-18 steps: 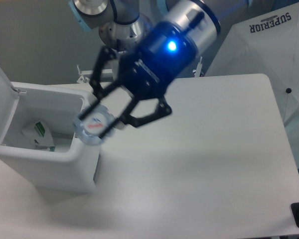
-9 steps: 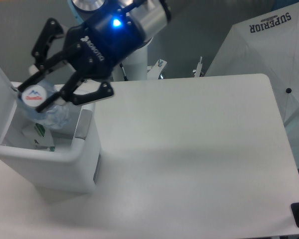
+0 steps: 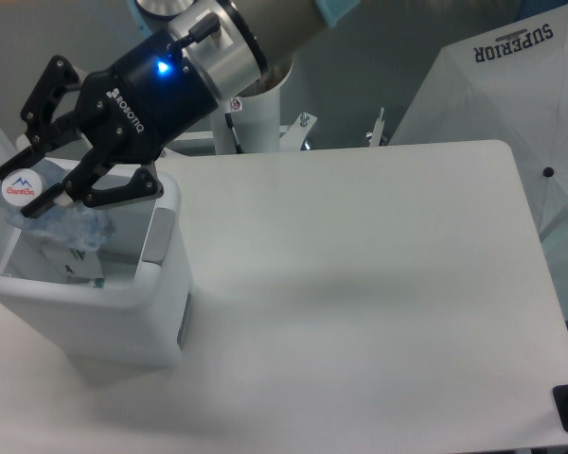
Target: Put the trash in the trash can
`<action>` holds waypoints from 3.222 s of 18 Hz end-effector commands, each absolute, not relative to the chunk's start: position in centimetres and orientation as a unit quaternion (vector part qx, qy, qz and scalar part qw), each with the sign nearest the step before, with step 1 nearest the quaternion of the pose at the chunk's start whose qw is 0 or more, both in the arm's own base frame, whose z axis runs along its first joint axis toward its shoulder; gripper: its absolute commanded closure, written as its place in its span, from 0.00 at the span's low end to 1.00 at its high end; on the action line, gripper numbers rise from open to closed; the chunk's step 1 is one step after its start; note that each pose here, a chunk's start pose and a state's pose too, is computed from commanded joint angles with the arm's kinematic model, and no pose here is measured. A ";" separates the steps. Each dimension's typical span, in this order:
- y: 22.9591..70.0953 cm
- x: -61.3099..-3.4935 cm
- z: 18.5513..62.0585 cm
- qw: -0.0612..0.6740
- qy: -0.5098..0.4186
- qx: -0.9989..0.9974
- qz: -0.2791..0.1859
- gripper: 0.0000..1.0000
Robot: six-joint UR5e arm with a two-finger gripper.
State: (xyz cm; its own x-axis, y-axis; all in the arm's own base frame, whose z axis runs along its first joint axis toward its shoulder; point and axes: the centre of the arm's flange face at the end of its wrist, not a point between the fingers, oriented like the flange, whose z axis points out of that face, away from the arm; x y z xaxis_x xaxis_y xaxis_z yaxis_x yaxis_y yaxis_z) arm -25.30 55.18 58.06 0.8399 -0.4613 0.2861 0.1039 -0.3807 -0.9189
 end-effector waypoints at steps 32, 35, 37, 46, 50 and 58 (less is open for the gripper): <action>46.3 -37.9 52.8 0.558 0.005 -0.805 -0.202 0.00; 44.9 -40.9 51.1 0.547 -0.024 -0.816 -0.187 0.00; 44.2 -42.8 49.5 0.530 -0.037 -0.830 -0.167 0.00; 41.6 -48.9 42.5 0.352 -0.036 -0.935 -0.013 0.00; 40.1 -51.2 38.0 0.227 -0.018 -0.973 0.042 0.00; 38.8 -53.0 36.0 0.118 0.055 -0.987 0.093 0.00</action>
